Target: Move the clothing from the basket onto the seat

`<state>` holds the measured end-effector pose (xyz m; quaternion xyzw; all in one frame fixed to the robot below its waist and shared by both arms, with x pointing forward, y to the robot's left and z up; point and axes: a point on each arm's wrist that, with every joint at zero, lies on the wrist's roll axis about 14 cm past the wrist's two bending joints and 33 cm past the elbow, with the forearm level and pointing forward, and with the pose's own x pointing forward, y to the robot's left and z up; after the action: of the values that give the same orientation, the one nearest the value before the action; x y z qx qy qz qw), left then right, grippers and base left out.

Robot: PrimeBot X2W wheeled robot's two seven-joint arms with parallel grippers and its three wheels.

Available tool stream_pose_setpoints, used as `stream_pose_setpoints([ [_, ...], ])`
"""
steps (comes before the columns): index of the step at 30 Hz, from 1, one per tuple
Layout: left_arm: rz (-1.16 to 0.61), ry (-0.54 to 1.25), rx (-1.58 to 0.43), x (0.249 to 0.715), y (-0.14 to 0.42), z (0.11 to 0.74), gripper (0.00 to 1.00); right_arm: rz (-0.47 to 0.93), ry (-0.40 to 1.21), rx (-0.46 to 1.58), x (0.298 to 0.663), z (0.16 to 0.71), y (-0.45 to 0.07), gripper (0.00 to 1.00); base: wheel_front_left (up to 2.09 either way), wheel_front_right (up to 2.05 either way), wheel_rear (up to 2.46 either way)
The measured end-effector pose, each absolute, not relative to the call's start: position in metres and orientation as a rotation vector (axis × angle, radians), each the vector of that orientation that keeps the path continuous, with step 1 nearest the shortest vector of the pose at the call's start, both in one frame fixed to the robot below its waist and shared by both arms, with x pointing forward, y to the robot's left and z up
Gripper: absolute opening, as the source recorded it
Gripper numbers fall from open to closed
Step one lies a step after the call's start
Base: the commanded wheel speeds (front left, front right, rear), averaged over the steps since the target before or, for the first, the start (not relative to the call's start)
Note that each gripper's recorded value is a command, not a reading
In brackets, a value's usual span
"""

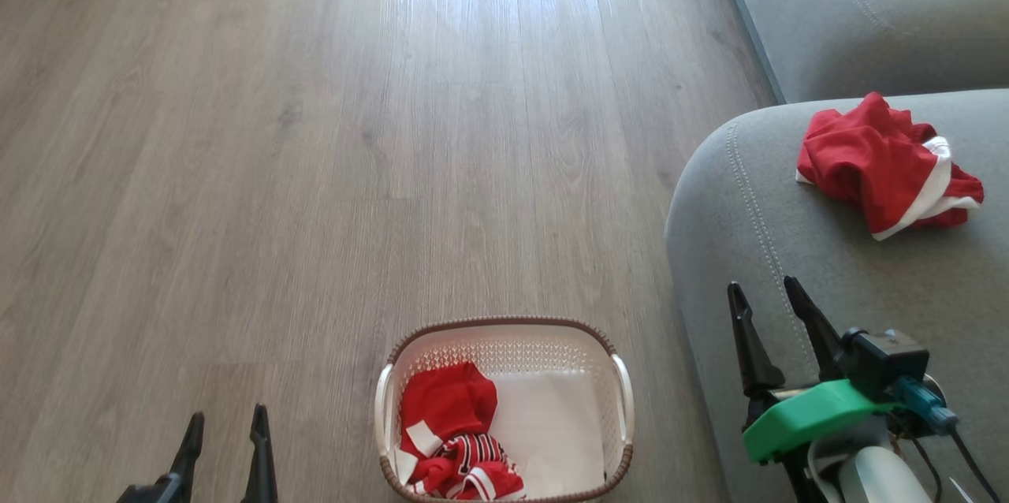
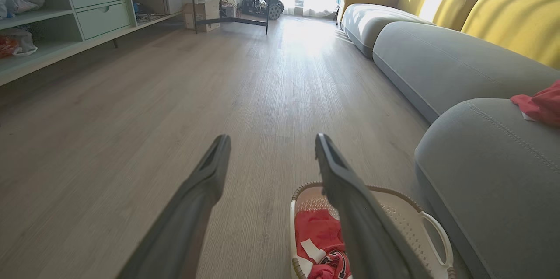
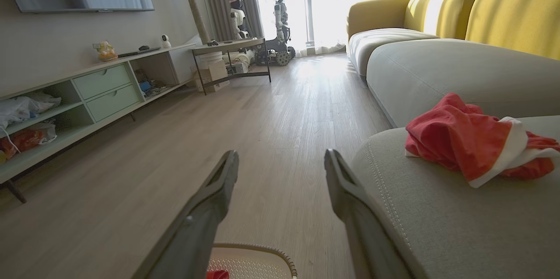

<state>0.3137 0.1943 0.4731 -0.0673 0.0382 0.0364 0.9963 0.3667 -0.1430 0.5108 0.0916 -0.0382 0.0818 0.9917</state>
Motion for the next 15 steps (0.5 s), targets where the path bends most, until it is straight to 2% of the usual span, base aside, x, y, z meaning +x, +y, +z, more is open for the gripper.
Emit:
stream_pose_setpoints([
  [15, 0.056, 0.083, -0.134, 0.3146, 0.1905, 0.4681, 1.0, 0.163, -0.053, 0.194, 0.3637, 0.5026, -0.1424, 1.0, 0.0, 0.0, 0.0],
])
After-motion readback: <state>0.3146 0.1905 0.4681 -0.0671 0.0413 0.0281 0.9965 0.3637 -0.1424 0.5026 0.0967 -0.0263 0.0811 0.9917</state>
